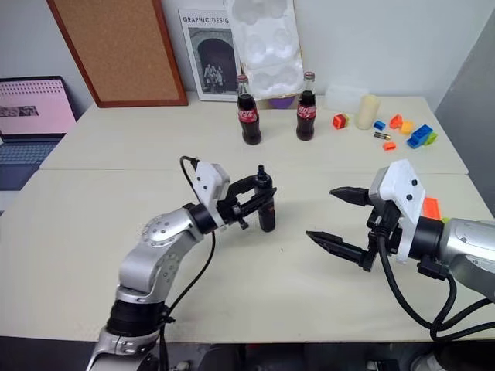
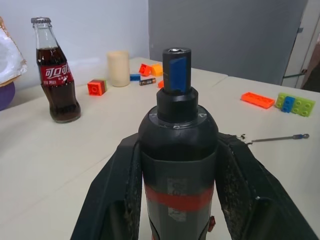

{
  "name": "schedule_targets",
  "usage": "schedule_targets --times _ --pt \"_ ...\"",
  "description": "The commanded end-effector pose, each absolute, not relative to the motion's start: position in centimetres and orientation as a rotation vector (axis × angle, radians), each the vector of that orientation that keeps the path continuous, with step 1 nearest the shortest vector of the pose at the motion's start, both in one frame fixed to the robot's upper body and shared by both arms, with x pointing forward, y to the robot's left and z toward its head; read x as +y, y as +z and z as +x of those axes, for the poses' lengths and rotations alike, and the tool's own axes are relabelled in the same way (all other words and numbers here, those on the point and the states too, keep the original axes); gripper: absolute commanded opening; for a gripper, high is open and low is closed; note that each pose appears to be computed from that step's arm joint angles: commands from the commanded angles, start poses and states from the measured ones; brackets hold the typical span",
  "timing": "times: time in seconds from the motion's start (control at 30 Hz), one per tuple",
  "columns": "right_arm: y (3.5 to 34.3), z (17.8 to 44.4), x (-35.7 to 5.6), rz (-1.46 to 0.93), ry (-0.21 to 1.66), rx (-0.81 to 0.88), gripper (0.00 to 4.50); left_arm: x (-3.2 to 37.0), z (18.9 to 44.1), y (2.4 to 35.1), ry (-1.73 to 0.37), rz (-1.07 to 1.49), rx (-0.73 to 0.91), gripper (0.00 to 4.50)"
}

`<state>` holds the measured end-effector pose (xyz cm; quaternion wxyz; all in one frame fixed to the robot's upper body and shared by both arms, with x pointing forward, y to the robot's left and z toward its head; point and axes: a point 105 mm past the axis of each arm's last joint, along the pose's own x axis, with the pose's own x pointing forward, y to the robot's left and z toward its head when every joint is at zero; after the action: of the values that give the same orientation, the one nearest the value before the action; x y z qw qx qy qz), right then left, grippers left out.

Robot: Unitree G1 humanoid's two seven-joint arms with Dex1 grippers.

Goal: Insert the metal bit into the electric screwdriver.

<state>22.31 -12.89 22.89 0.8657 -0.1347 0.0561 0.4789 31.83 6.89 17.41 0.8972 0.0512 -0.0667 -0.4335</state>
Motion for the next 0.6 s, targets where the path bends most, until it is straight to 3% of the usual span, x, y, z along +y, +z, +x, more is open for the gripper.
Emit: schedule_targets --times 0.03,0.2,0.4,0.6 --pt "23.5 22.4 -12.6 -0.317 1.019 0.083 4.50 7.9 32.0 16.7 -0.847 0.112 -0.100 1.65" --pt "23.4 23.1 -13.6 -0.383 0.984 0.099 4.50 6.3 31.6 18.3 -0.866 0.110 -0.191 1.65" --pt "23.4 25.9 -18.9 -0.548 0.780 0.225 4.50 4.0 32.7 22.5 -0.832 0.073 -0.366 1.65" --pt "21.0 27.0 -23.1 -0.602 0.719 0.474 4.50 1.6 33.1 24.4 -0.815 0.087 -0.499 1.65"
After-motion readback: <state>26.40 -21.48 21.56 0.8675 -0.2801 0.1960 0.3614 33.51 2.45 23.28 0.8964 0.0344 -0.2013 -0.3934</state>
